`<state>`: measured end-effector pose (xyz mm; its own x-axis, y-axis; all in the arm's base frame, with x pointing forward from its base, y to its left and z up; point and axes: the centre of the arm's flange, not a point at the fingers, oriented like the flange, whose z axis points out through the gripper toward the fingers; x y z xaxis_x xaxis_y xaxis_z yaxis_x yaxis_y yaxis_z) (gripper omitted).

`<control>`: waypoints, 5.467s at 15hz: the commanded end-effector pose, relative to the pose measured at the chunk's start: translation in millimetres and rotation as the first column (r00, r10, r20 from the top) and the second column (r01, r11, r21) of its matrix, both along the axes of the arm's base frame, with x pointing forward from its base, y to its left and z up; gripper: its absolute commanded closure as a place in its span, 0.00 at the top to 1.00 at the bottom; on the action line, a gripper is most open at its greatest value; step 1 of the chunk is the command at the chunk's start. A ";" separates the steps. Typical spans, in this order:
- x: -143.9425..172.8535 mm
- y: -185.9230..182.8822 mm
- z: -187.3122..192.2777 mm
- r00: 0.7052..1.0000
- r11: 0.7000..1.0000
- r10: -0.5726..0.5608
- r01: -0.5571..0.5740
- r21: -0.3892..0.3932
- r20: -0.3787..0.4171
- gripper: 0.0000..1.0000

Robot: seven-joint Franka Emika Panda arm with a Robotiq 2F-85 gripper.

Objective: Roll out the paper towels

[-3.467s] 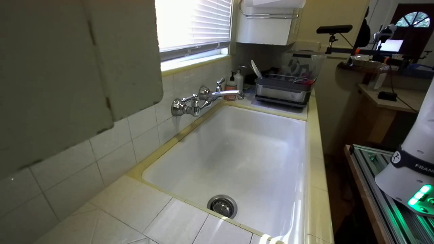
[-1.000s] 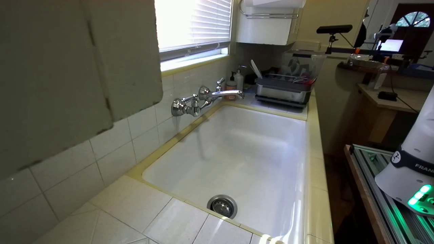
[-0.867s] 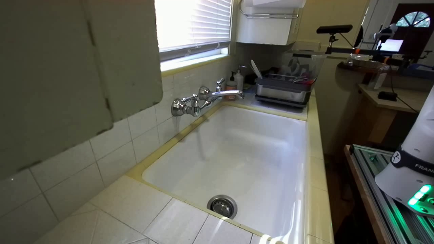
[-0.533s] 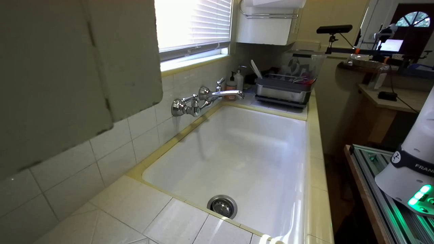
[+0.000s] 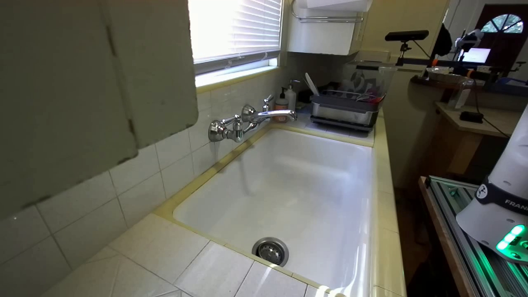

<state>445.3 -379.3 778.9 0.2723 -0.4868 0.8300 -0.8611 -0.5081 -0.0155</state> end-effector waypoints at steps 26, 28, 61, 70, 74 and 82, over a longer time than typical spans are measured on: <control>47.1 60.5 -45.2 0.910 0.945 0.285 -0.213 0.250 -0.301 1.00; 44.6 65.8 -30.2 0.914 0.942 0.298 -0.235 0.239 -0.275 1.00; 29.2 3.3 11.5 0.973 0.955 0.223 -0.230 0.188 0.059 1.00; 50.3 40.1 -15.2 0.948 0.919 0.315 -0.291 0.267 -0.048 1.00; 62.3 53.7 -39.4 0.930 0.899 0.349 -0.297 0.322 -0.117 1.00; 42.1 58.1 7.6 0.938 0.920 0.342 -0.321 0.224 -0.059 1.00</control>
<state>507.8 -319.6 760.4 0.5590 -0.5349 0.6336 -0.6413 -0.7633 -0.0787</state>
